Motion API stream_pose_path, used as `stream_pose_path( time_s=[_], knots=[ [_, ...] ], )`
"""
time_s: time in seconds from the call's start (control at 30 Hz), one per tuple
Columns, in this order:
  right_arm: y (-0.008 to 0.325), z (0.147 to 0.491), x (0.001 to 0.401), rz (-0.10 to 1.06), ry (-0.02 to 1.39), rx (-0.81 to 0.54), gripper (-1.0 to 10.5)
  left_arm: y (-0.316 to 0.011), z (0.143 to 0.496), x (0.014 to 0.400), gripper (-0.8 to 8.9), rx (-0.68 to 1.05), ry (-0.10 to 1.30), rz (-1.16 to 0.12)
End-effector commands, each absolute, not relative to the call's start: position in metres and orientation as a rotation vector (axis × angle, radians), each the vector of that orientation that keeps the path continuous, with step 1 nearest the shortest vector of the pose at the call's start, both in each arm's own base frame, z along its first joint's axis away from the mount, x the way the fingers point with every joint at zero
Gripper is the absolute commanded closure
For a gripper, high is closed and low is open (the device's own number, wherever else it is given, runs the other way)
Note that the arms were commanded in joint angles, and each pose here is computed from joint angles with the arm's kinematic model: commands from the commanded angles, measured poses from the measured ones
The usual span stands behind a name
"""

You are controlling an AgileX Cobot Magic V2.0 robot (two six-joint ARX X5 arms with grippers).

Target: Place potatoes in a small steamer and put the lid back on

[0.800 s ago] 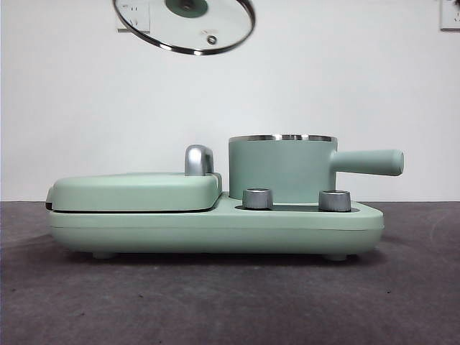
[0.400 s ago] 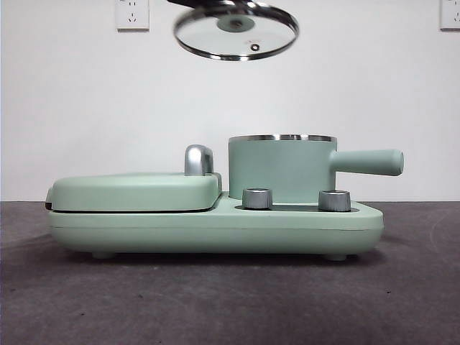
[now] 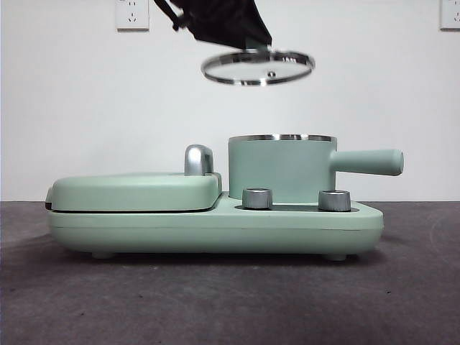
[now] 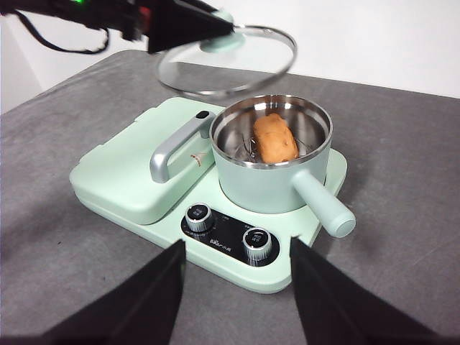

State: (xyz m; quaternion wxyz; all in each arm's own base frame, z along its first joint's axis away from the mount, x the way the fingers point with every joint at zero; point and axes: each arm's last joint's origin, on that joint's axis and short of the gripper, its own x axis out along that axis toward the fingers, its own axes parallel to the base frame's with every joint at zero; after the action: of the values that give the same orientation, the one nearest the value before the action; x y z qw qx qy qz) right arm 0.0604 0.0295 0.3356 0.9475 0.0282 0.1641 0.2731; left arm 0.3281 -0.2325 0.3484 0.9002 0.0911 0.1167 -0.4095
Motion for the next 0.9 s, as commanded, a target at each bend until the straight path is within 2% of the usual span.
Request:
stream_pose_path(
  time_s=[0.03,0.43,0.9],
  knots=[
    [0.030,0.338,0.060,0.562,0.329,0.072,7.2,-0.243,0.350,0.336,8.04,0.183,0.209,-0.854],
    [0.030,0.338,0.060,0.558,0.336,0.069,7.2,-0.265,0.331,0.368,8.04,0.187,0.233,-0.860],
    [0.029,0.336,0.059,0.549,0.354,0.066,7.2,-0.277,0.304,0.375,8.05,0.197,0.306,-0.881]
  ],
)
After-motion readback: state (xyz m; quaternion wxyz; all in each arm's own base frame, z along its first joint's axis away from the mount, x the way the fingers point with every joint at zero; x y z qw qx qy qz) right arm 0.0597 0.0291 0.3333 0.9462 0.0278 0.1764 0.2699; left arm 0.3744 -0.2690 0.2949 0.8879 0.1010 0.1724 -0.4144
